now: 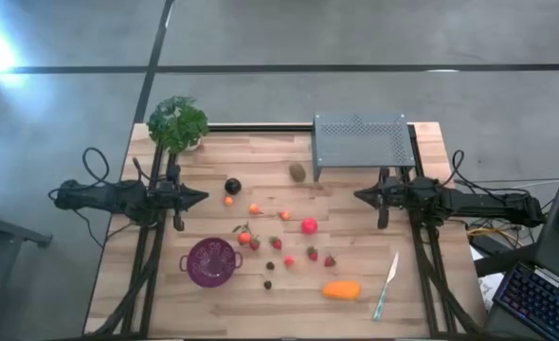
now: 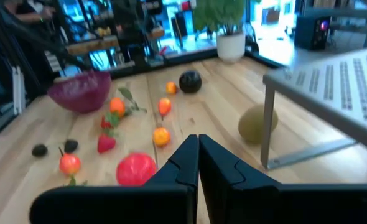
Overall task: Pick & Place Fruit
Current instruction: Put the violet strainer bowl on the shelf
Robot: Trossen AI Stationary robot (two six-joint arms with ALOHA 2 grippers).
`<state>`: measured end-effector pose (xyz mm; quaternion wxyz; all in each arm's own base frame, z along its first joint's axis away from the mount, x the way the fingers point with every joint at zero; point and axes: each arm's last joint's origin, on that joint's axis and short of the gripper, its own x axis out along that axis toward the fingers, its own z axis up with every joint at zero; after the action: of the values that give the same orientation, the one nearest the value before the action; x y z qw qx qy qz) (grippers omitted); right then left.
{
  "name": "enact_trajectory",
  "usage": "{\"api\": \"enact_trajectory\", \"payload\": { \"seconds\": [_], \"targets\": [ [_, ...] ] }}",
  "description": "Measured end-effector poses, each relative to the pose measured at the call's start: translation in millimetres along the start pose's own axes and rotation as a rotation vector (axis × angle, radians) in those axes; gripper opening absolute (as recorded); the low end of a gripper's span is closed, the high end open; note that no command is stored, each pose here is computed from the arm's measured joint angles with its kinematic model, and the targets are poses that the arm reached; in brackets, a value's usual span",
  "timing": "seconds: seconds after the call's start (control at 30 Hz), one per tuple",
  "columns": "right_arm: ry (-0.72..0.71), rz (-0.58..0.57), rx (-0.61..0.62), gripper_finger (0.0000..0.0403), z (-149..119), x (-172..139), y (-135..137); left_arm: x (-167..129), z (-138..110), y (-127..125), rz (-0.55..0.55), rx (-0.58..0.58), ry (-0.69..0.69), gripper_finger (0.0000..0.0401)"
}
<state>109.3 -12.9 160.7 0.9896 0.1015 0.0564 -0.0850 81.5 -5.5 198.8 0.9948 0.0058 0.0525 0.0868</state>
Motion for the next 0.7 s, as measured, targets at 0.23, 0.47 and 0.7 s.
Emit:
{"api": "enact_trajectory", "payload": {
  "seconds": [0.23,0.47,0.7],
  "targets": [
    [-0.154,0.032,0.01,0.0008,15,-1,3,0,0,0,0.0,0.0,0.0,0.0007],
    [-0.277,0.071,0.089,0.0008,27,-4,5,0,3,0,-0.002,-0.054,-0.032,0.0007],
    [-0.268,0.073,0.112,0.0009,26,-3,5,-2,24,1,0.005,-0.174,-0.235,0.0007]
  ]
}}
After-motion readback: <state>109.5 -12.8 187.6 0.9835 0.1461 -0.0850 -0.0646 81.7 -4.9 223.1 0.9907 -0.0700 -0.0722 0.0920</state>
